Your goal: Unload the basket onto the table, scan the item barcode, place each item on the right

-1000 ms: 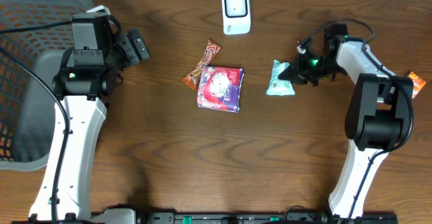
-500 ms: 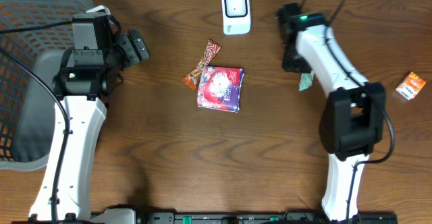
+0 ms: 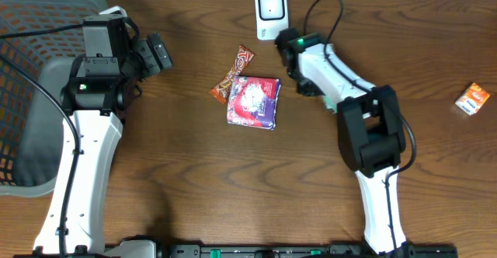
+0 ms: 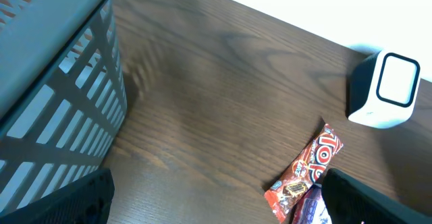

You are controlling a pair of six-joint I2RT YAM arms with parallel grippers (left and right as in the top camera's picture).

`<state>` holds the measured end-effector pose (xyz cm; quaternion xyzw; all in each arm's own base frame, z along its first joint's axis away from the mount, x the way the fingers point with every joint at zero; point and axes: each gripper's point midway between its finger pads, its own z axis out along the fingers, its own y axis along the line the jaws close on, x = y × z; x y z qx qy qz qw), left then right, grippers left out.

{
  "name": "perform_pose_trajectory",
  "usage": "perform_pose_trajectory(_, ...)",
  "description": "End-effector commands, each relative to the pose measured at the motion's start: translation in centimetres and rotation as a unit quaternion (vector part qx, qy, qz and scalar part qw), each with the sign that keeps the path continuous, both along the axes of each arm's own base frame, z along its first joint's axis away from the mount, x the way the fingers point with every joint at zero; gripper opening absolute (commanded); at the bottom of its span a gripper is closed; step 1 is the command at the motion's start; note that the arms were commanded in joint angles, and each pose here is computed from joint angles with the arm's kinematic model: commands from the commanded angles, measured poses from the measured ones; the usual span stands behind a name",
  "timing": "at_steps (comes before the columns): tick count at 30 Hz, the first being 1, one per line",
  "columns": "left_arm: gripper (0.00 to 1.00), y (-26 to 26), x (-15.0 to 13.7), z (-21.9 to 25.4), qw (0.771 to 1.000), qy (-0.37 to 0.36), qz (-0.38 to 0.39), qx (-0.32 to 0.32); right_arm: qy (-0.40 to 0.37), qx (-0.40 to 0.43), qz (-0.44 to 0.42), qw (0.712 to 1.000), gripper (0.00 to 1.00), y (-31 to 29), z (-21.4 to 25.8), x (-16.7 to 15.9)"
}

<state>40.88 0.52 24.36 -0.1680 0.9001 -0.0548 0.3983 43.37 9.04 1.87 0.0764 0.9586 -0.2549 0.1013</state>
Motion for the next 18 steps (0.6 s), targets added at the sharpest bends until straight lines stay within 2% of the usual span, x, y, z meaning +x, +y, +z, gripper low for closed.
perform_pose_trajectory(1, 0.98, 0.0, 0.2, 0.3, 1.0, -0.004, 0.002, -0.001, 0.006, 0.115, 0.01, 0.993, 0.58, 5.6, 0.3, 0.2)
perform_pose_trajectory(2, 0.98, 0.0, 0.2, 0.3, 1.0, -0.004, 0.002, -0.001, 0.004, 0.134, 0.017, 0.991, 0.69, 6.4, 0.8, 0.6)
perform_pose_trajectory(6, 0.98, 0.0, 0.2, 0.3, 1.0, -0.004, 0.002, -0.001, -0.011, 0.194, 0.035, 0.98, 0.96, 7.9, 4.4, 2.6)
perform_pose_trajectory(10, 0.98, 0.0, 0.2, 0.3, 1.0, -0.004, 0.002, -0.001, -0.023, 0.21, 0.044, 0.976, 0.97, 6.6, 8.3, 3.9)
perform_pose_trajectory(13, 0.98, 0.0, 0.2, 0.3, 1.0, -0.004, 0.002, -0.001, -0.018, 0.204, 0.037, 0.978, 0.99, 3.5, 10.2, 4.3)
perform_pose_trajectory(15, 0.98, 0.0, 0.2, 0.3, 1.0, -0.004, 0.003, -0.001, 0.001, 0.206, 0.033, 0.978, 0.99, 1.3, 10.3, 4.0)
perform_pose_trajectory(18, 0.98, 0.0, 0.2, 0.3, 1.0, -0.004, 0.002, -0.001, 0.056, 0.257, 0.06, 0.963, 0.99, -0.8, 9.4, 2.9)
